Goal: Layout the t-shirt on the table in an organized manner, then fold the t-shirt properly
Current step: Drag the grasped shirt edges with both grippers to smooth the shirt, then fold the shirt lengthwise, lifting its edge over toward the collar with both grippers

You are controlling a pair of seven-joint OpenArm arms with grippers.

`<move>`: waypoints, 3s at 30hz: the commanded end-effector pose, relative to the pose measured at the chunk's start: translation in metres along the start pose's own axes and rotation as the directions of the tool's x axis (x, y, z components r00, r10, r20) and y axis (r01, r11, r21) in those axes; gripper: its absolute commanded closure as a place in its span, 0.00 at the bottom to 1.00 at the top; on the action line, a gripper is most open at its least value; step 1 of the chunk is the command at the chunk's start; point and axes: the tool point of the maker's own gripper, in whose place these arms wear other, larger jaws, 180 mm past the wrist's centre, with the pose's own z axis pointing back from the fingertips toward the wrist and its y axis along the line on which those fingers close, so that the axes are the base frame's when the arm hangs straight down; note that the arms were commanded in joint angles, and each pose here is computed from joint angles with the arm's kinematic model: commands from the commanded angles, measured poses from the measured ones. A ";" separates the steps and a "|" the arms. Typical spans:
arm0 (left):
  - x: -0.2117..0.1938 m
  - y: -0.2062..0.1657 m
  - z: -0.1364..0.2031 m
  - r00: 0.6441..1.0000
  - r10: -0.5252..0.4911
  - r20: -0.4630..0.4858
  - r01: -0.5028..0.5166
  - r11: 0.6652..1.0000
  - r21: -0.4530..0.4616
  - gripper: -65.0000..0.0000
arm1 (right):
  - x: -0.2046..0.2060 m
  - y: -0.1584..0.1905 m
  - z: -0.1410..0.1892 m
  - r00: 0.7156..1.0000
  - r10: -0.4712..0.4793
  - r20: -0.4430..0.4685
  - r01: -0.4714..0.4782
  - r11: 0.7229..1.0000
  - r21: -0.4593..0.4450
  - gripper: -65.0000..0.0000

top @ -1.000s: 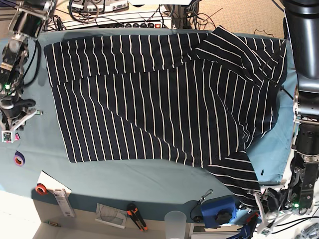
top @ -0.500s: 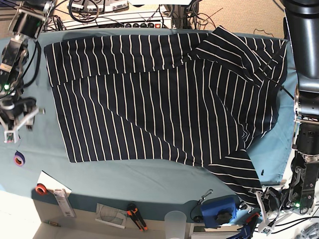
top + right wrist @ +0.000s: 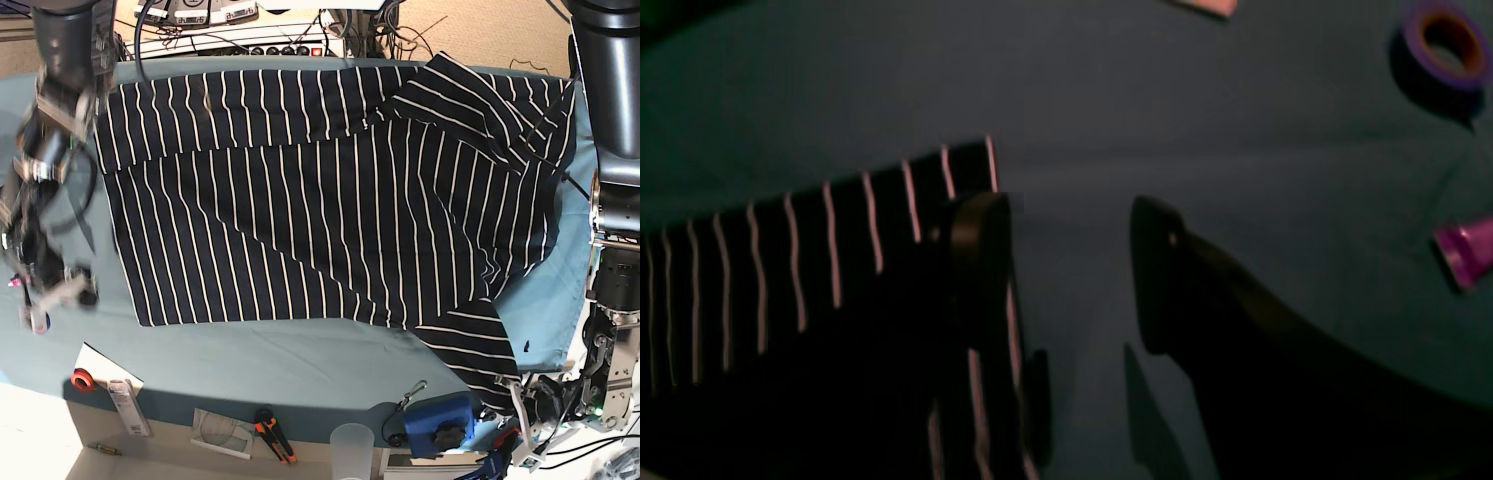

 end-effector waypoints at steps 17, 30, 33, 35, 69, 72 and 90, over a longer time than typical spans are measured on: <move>0.029 0.012 0.017 0.997 -0.006 0.071 0.004 1.000 0.025 1.00 | -0.038 0.026 -0.054 0.984 0.084 -0.160 -0.098 0.992 -0.084 0.66; 0.029 0.012 0.017 0.997 -0.005 0.071 0.003 1.000 0.026 1.00 | -0.061 0.056 -0.062 0.982 0.076 -0.175 -0.077 0.997 0.001 1.00; 0.029 0.012 0.017 0.997 -0.005 0.072 0.003 1.000 0.026 1.00 | -0.040 0.055 -0.058 0.987 0.102 -0.124 -0.104 0.995 -0.009 1.00; 0.029 0.011 0.017 0.997 -0.003 0.073 0.001 1.000 0.023 1.00 | -0.024 0.056 -0.054 0.990 0.110 -0.084 -0.111 0.994 -0.007 1.00; 0.099 -0.036 0.057 0.968 0.125 0.217 -0.069 0.966 -0.249 1.00 | 0.031 0.015 0.017 0.979 -0.164 0.119 0.142 0.975 0.173 1.00; 0.085 -0.044 0.062 0.979 0.145 0.145 -0.092 0.943 -0.319 1.00 | 0.028 0.019 0.018 0.979 -0.177 0.102 0.156 0.969 0.193 1.00; -0.024 -0.049 0.056 0.960 0.273 -0.068 -0.271 0.836 -0.477 1.00 | -0.038 0.022 0.039 0.988 -0.151 0.027 0.142 0.968 0.207 1.00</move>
